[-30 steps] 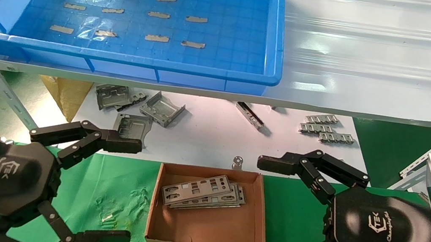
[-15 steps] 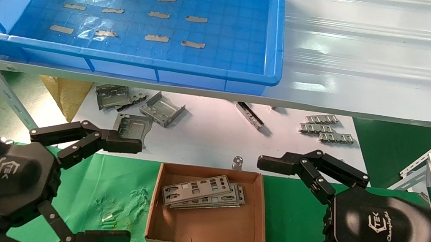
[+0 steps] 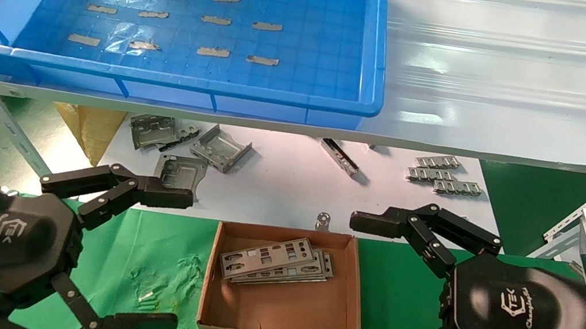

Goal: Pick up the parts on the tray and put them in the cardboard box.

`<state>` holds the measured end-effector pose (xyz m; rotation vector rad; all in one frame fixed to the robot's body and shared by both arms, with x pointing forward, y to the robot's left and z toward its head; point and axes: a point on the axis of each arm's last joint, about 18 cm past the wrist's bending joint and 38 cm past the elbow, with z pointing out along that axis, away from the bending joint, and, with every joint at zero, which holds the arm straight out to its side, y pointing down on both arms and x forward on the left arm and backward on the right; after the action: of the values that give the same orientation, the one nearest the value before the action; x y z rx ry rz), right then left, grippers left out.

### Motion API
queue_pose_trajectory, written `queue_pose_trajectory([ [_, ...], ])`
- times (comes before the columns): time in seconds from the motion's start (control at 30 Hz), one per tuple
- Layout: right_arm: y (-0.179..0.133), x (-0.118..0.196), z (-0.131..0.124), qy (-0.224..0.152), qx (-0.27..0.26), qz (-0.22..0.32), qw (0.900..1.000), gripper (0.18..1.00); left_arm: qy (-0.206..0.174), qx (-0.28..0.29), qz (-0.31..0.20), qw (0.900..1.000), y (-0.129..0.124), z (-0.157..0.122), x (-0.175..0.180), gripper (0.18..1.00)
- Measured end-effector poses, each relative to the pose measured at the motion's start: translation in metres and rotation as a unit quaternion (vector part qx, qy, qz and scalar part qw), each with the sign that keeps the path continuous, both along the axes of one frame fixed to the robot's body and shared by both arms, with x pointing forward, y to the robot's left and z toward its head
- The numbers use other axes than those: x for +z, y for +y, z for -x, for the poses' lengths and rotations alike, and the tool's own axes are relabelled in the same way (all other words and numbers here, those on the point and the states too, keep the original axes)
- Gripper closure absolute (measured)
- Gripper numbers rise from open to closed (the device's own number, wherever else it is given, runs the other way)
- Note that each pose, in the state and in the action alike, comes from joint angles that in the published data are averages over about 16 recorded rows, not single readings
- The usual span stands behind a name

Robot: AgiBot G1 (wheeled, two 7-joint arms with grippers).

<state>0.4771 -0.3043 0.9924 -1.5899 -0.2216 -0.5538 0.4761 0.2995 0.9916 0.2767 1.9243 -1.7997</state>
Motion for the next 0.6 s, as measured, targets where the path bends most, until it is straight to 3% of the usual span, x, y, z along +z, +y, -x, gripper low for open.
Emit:
queue_pose_trajectory([
  [0.6,0.0,0.0,0.0,0.0,0.0,0.0,1.0,0.178,0.0,0.0,0.0,1.0,0.0,0.0,0.0,0.184],
])
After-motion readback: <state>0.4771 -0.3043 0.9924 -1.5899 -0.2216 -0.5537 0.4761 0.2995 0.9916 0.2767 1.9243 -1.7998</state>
